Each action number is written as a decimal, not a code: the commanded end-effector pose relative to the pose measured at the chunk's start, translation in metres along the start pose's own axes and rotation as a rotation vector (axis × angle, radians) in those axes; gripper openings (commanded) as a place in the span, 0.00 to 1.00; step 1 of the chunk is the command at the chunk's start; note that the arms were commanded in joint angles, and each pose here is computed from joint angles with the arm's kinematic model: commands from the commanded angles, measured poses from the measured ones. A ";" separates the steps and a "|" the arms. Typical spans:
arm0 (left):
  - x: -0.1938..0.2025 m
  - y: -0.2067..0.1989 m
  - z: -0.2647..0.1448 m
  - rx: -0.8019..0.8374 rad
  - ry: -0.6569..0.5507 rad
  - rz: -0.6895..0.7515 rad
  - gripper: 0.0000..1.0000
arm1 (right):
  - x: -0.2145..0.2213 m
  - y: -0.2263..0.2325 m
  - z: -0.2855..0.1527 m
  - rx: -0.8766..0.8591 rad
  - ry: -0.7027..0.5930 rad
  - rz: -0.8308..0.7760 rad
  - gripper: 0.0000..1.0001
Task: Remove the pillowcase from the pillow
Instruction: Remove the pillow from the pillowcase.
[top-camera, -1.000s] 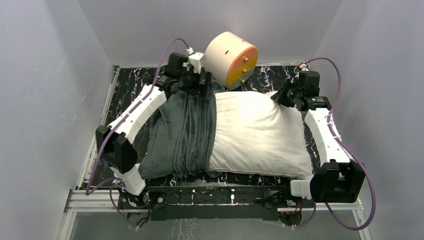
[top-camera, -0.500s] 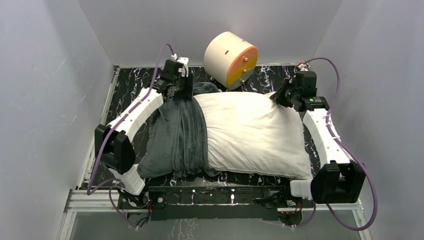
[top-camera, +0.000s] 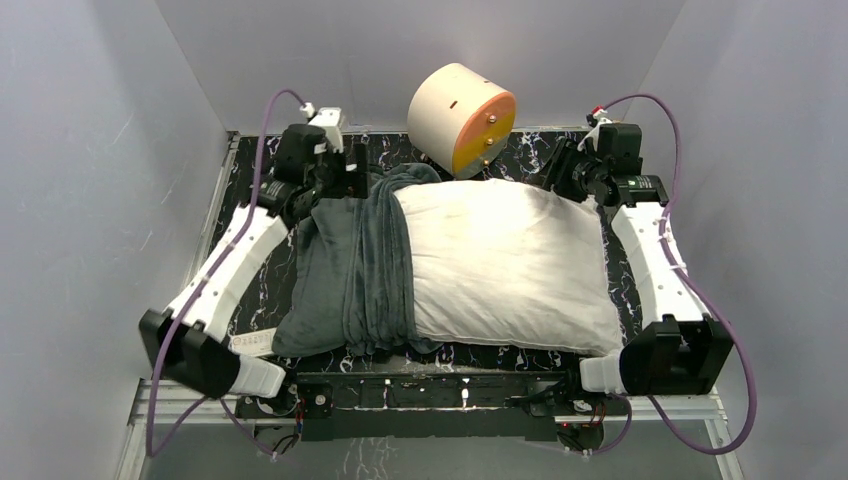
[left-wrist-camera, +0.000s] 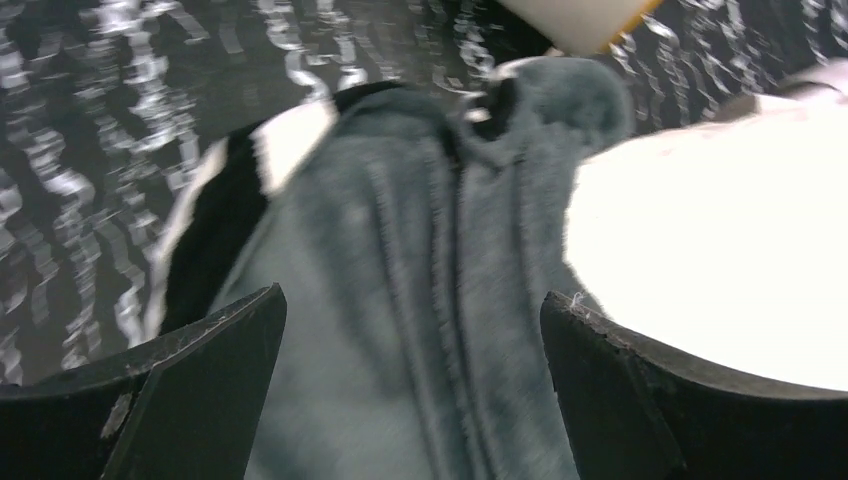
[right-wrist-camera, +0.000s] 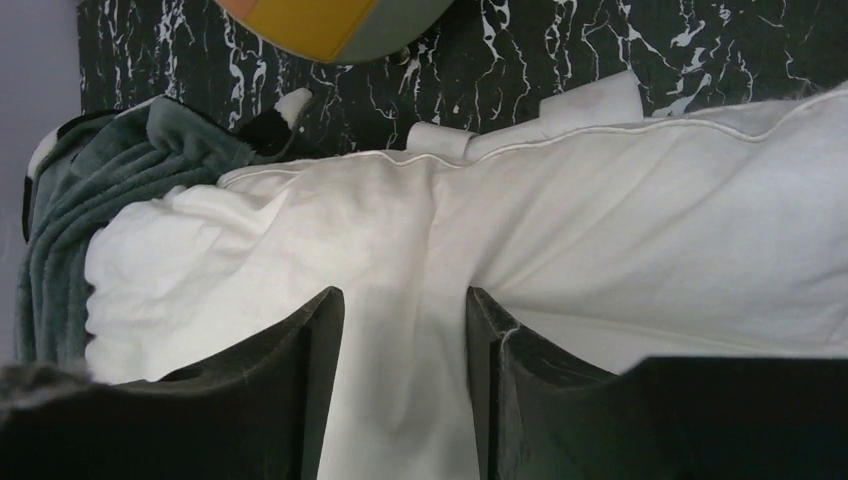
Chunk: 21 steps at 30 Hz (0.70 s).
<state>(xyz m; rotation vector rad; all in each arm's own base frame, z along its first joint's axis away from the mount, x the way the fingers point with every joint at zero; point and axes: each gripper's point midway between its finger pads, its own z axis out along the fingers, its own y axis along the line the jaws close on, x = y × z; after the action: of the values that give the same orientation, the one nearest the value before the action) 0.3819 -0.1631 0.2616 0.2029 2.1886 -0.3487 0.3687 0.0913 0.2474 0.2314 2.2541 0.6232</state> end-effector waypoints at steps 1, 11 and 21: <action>0.024 0.066 -0.041 -0.347 -0.040 -0.046 0.98 | -0.022 0.070 -0.047 -0.176 -0.111 -0.144 0.59; 0.116 0.056 -0.048 -0.262 0.068 -0.226 0.98 | 0.083 0.155 -0.040 -0.281 0.086 -0.428 0.69; 0.138 -0.003 -0.018 0.079 0.241 -0.213 0.72 | 0.178 0.066 0.021 0.255 0.240 -0.593 0.46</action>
<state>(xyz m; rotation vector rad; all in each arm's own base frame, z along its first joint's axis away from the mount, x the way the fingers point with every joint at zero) 0.2978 -0.1152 0.1711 -0.1134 2.3613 -0.2989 0.2415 0.2772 0.1999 -0.5685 2.3710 0.4793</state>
